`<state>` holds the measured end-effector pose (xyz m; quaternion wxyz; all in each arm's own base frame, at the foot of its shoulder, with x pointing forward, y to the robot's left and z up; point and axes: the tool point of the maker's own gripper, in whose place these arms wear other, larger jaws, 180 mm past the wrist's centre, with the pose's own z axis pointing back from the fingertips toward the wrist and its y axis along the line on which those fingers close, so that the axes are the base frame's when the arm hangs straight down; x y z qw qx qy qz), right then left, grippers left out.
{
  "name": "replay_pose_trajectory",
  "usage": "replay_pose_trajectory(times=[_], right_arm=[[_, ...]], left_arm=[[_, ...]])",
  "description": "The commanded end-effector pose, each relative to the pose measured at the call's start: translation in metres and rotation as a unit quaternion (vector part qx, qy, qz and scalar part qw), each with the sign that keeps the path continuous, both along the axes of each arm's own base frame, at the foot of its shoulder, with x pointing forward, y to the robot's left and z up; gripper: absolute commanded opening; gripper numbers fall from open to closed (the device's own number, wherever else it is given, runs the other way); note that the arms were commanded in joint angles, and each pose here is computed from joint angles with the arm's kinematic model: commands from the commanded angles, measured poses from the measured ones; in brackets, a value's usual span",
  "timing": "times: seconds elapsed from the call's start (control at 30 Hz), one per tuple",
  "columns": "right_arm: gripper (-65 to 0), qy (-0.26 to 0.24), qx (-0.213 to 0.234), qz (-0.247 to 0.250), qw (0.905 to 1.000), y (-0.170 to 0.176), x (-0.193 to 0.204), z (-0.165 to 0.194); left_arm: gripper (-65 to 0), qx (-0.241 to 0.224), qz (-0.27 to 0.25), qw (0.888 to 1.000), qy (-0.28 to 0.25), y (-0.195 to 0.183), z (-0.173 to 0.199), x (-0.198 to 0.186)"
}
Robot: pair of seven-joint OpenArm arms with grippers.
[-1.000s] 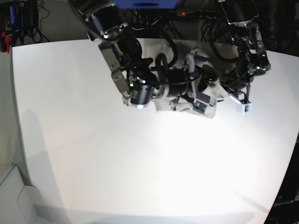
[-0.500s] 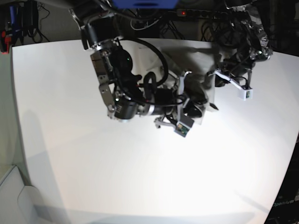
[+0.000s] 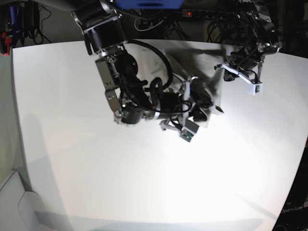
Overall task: Layout the t-shirt on the table in an organized manner, then fold the t-shirt properly
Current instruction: 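Grasp the strip end with the right gripper and fold it onto the left half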
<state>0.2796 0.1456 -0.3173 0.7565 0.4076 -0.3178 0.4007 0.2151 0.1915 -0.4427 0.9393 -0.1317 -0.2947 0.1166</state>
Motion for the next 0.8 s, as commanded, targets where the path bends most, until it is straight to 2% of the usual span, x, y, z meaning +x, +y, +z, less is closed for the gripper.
replay_pose_trajectory(times=[0.0, 0.1, 0.23, 0.43, 0.53, 0.6, 0.77], right_arm=[[-52.4, -0.015, 0.03, -0.001, 0.9994, 0.008, 0.008, 0.021], [-44.1, -0.019, 0.028, 0.0, 0.9994, 0.008, 0.009, 0.022], [-32.6, -0.016, 0.024, 0.003, 0.9996, 0.008, 0.008, 0.021], [-33.8, -0.043, 0.031, 0.0, 0.9986, 0.006, 0.011, 0.038], [-35.5, -0.06, 0.041, -0.002, 0.9974, 0.004, 0.006, 0.049], [-37.2, -0.065, 0.046, -0.004, 0.9968, 0.004, 0.001, 0.053], [-42.0, -0.033, 0.031, -0.009, 0.9989, -0.008, -0.017, 0.027]], left_arm=[[-64.9, 0.023, -0.002, 0.997, 0.068, 0.007, -0.016, -0.027], [-64.9, 0.026, -0.002, 0.997, 0.066, 0.008, -0.014, -0.028], [-64.9, 0.027, -0.009, 0.995, 0.091, 0.009, -0.019, -0.039], [-64.9, 0.037, -0.011, 0.994, 0.1, 0.014, -0.016, -0.052], [-64.9, 0.064, 0.006, 0.995, 0.082, 0.033, 0.003, -0.055], [-64.9, 0.079, 0.015, 0.993, 0.088, 0.045, 0.012, -0.063], [-64.9, 0.109, 0.038, 0.987, 0.113, 0.078, 0.03, -0.077]])
